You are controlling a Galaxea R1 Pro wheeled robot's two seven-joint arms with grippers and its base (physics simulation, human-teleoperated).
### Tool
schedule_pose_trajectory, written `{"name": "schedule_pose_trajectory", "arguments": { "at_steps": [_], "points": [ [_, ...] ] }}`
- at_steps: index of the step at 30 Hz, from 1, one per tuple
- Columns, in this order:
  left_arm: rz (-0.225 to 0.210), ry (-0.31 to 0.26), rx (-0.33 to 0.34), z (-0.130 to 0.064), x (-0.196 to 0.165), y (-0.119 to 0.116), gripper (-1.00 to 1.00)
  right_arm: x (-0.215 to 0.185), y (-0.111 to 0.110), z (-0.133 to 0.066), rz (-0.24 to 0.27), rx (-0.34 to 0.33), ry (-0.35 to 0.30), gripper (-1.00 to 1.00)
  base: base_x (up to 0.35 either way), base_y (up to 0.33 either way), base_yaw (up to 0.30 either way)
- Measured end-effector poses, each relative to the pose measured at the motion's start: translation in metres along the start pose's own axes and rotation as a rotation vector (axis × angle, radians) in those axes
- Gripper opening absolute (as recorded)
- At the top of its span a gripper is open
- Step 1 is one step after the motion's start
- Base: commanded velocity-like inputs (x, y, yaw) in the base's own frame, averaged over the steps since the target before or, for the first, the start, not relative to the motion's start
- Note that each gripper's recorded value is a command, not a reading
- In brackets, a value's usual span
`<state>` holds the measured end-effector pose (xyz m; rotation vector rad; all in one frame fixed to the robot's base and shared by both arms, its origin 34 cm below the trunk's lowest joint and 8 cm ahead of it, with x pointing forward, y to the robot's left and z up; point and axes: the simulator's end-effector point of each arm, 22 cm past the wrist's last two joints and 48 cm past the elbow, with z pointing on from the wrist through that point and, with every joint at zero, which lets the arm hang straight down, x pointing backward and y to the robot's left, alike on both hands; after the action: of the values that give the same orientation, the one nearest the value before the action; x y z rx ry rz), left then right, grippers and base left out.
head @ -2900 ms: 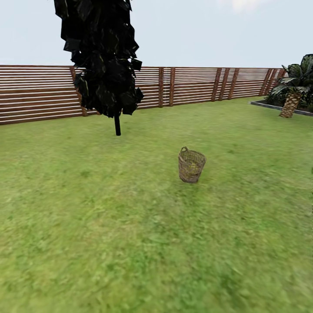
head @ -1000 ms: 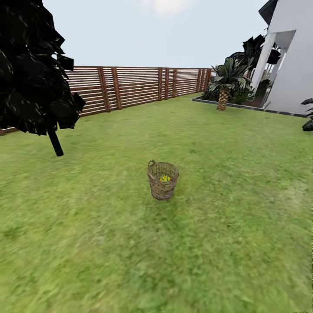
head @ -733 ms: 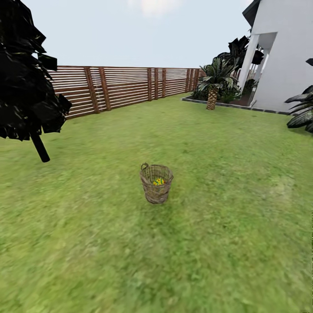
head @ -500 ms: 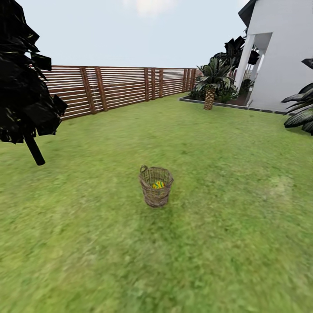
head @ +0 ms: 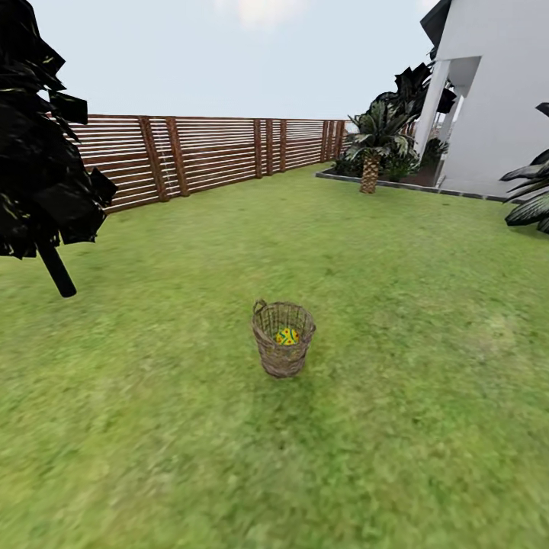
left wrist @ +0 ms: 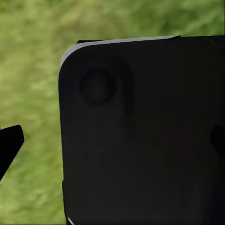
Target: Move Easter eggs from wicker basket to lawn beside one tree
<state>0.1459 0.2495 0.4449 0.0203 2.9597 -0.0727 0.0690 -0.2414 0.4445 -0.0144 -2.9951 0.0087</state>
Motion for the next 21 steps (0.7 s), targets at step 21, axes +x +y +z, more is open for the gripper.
{"name": "schedule_pose_trajectory", "arguments": {
  "at_steps": [21],
  "points": [
    [0.0,0.0,0.0,0.0,0.0,0.0,1.0,0.0,-0.0003,0.0,0.0,0.0,0.0,1.0,0.277,0.175,-0.008]
  ]
}}
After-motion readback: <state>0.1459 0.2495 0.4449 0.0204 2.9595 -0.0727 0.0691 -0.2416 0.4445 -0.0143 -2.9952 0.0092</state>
